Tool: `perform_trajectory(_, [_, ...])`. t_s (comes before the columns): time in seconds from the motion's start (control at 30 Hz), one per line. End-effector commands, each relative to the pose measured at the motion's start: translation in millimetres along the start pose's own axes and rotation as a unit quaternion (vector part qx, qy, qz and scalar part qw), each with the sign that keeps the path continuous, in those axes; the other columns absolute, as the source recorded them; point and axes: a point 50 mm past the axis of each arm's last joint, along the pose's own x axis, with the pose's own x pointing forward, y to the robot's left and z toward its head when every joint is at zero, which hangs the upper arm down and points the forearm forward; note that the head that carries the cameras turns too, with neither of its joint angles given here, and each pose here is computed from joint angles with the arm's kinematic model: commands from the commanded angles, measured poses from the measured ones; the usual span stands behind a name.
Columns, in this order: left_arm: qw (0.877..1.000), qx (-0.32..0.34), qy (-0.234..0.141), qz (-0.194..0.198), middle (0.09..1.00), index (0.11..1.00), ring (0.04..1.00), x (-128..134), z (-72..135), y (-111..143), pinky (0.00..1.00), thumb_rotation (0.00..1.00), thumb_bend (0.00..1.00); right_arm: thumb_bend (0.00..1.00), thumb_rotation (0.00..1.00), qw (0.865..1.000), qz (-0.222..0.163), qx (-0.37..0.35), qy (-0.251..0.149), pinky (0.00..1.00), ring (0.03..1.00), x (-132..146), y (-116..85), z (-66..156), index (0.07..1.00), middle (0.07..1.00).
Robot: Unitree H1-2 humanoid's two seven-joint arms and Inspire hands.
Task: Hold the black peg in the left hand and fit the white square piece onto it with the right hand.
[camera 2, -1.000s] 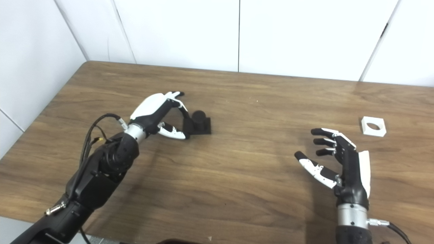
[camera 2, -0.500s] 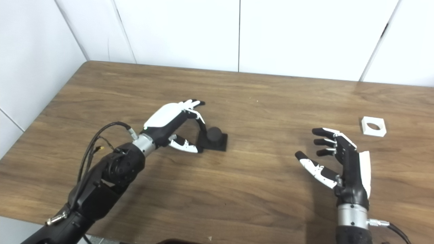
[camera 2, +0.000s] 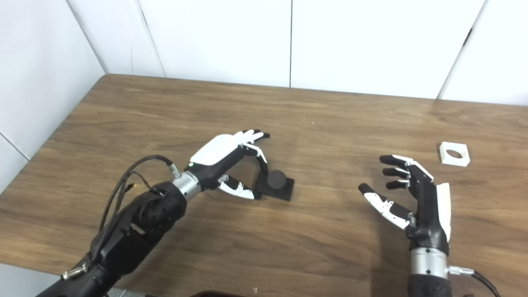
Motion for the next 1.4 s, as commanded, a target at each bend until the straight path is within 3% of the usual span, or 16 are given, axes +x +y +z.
perform_trajectory(0.0, [0.999,0.005,-0.020,-0.040,0.967,0.491,1.000,-2.4,8.3,-15.3,1.00,0.09,0.52,0.53,0.11,0.999,-0.009,0.010,-0.033,0.51,0.648,1.4,0.1,11.4,0.649,0.718])
perform_trajectory(0.63, [0.997,-0.001,-0.048,-0.067,0.965,0.491,1.000,-6.7,22.1,-33.3,1.00,0.09,0.52,0.53,0.15,0.999,-0.006,0.005,-0.043,0.53,0.646,3.0,8.5,18.9,0.648,0.707])
perform_trajectory(0.83, [0.997,-0.013,-0.044,-0.066,0.953,0.490,1.000,-13.8,15.4,-29.3,1.00,0.08,0.52,0.52,0.17,0.999,-0.004,0.005,-0.042,0.51,0.625,1.2,16.4,21.8,0.653,0.708])
perform_trajectory(0.93, [0.997,-0.016,-0.043,-0.065,0.945,0.489,1.000,-19.8,9.3,-24.9,1.00,0.07,0.52,0.52,0.26,0.999,-0.002,-0.022,-0.039,0.53,0.644,-0.2,25.5,24.8,0.659,0.711])
perform_trajectory(1.1, [0.997,-0.016,-0.036,-0.067,0.940,0.490,1.000,-30.5,-0.8,-21.1,1.00,0.07,0.52,0.54,0.21,0.999,0.002,0.012,-0.034,0.53,0.633,-0.3,44.6,27.3,0.662,0.726])
perform_trajectory(1.37, [0.997,-0.022,-0.033,-0.069,0.929,0.489,1.000,-35.4,-7.1,-22.5,1.00,0.07,0.52,0.55,0.22,0.999,0.000,0.002,-0.037,0.56,0.650,0.6,52.3,30.7,0.669,0.733])
